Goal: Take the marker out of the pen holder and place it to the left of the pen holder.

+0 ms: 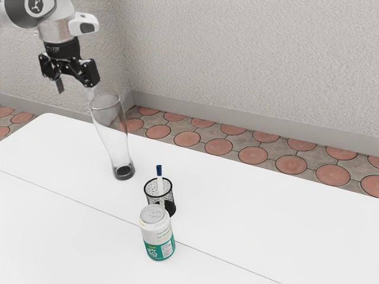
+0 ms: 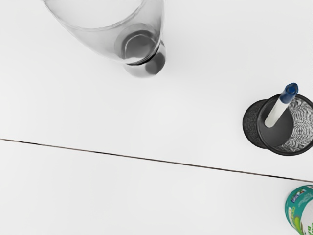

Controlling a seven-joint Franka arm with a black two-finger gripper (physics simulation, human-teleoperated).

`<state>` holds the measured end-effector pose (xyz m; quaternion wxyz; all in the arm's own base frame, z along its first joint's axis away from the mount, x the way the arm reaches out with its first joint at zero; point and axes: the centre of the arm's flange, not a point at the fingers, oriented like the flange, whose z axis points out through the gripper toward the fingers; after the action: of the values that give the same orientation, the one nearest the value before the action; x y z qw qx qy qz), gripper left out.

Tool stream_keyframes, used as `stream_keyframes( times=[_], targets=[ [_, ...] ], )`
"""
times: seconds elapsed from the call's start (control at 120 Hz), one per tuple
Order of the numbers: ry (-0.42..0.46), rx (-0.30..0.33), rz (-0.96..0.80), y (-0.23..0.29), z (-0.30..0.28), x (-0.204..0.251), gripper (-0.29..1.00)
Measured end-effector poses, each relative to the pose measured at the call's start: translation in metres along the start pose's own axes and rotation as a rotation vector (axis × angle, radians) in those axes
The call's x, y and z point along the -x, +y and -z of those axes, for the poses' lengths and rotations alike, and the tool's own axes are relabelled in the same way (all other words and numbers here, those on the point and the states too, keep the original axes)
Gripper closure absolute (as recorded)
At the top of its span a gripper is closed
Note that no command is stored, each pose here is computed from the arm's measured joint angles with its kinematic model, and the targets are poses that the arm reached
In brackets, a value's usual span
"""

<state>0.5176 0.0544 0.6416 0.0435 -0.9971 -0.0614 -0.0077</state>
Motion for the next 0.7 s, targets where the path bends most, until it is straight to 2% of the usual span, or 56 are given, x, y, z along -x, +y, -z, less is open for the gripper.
stream_keyframes(
  times=[0.167,0.375,0.55,0.7],
  targets=[
    [0.008,-0.018,-0.024,0.023,-0.001,-0.001,0.00],
    [-0.040,-0.025,-0.093,0.082,-0.084,-0.011,0.00],
    [-0.029,-0.003,-0.099,0.109,-0.149,-0.017,0.00],
    [-0.004,0.027,-0.077,0.125,-0.180,-0.020,0.00]
  ],
)
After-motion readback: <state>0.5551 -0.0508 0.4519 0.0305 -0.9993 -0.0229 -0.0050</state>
